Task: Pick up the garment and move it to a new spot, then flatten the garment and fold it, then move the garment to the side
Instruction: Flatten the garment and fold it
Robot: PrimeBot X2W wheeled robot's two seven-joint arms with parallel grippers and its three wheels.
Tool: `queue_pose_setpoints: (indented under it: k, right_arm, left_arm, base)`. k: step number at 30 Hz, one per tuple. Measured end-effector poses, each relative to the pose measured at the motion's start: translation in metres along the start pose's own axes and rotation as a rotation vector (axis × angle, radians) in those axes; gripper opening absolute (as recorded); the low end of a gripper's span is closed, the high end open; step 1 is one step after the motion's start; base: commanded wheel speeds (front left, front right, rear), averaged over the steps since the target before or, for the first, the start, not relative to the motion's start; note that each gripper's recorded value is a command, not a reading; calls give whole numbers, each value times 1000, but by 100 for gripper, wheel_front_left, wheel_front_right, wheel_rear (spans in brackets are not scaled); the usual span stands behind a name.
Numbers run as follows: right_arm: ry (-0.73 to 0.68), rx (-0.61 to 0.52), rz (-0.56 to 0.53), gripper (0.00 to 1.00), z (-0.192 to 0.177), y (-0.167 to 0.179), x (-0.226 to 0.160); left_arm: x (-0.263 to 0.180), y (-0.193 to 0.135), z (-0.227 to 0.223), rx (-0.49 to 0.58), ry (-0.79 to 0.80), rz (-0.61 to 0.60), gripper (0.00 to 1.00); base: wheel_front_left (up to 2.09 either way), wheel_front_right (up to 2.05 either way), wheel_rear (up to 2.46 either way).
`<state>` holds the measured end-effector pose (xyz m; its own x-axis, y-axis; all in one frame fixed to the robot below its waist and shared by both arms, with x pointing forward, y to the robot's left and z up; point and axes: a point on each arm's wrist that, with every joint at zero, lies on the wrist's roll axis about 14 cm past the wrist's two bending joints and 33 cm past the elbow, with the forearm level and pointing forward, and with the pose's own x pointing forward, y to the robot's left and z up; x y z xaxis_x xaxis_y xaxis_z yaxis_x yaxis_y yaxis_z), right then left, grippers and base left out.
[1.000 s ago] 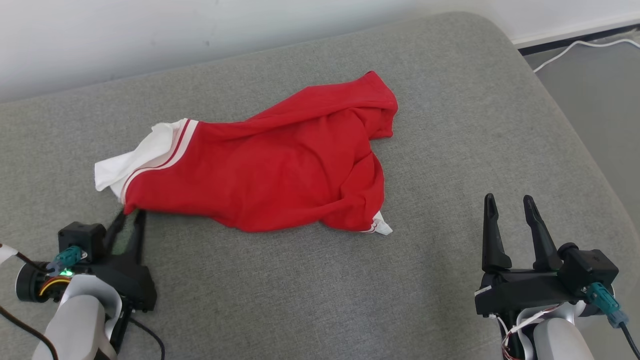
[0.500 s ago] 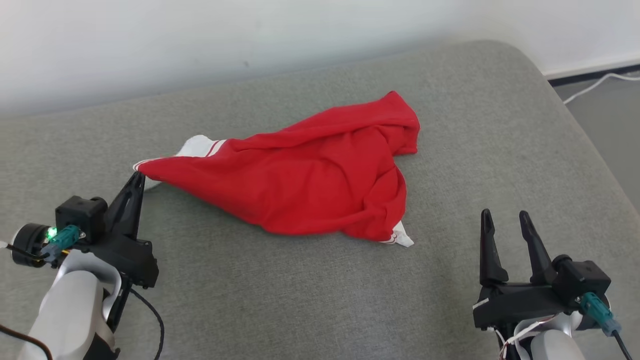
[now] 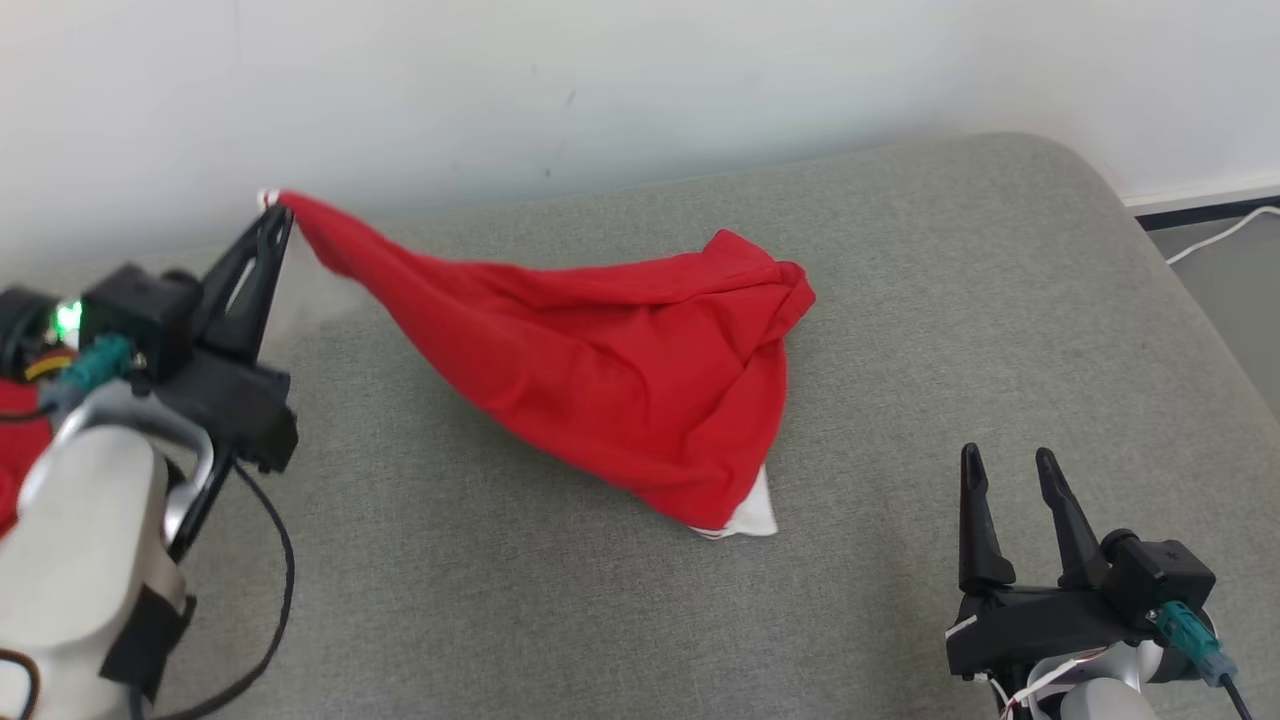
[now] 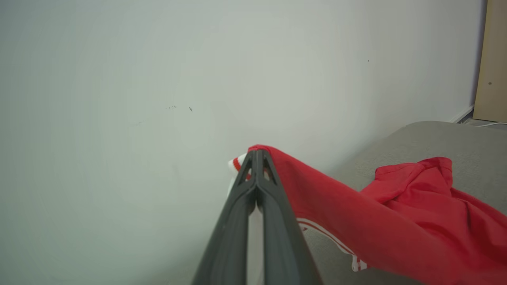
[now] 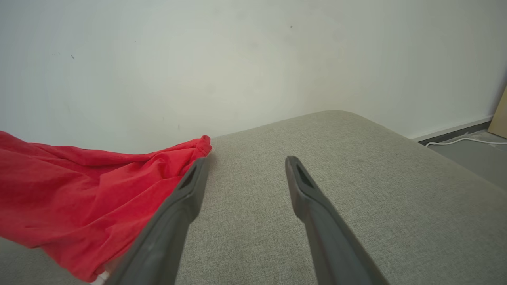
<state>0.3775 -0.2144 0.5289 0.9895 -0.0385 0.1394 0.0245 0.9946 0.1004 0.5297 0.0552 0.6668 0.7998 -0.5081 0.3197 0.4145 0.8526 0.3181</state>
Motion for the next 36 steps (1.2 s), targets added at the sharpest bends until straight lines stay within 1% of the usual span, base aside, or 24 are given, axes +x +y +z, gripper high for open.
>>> queue_pose_setpoints:
  k: [6, 12, 17, 19, 23, 29, 34, 36]
  right_arm:
    - [-1, 7, -12, 100, 1, -3, -4]
    - [-4, 5, -50, 100, 4, -15, -12]
    - [-2, 5, -78, 100, 4, -24, -19]
    - [-3, 4, -81, 100, 4, -25, -20]
    - [3, 5, -81, 100, 3, -25, -19]
    - [21, 12, -76, 100, -4, -23, -17]
    - [37, 10, -66, 100, -9, -20, -11]
    - [41, 8, -62, 100, -11, -20, -8]
  left_arm:
    - [21, -3, 50, 67, -88, -55, 0]
    - [38, -2, 95, 106, -184, -76, 0]
    - [45, -9, 127, 123, -258, -97, 0]
    - [46, -16, 130, 108, -267, -112, 0]
    - [46, -36, 109, 75, -215, -154, 0]
    - [38, -87, 54, -71, -110, -233, 0]
    - [26, -139, 7, -201, -10, -303, 0]
    - [24, -155, -4, -240, 11, -321, 0]
  base:
    - [0, 0, 0]
    - [0, 0, 0]
    - [0, 0, 0]
    - [0, 0, 0]
    - [0, 0, 0]
    - [0, 0, 0]
    - [0, 0, 0]
    - [0, 0, 0]
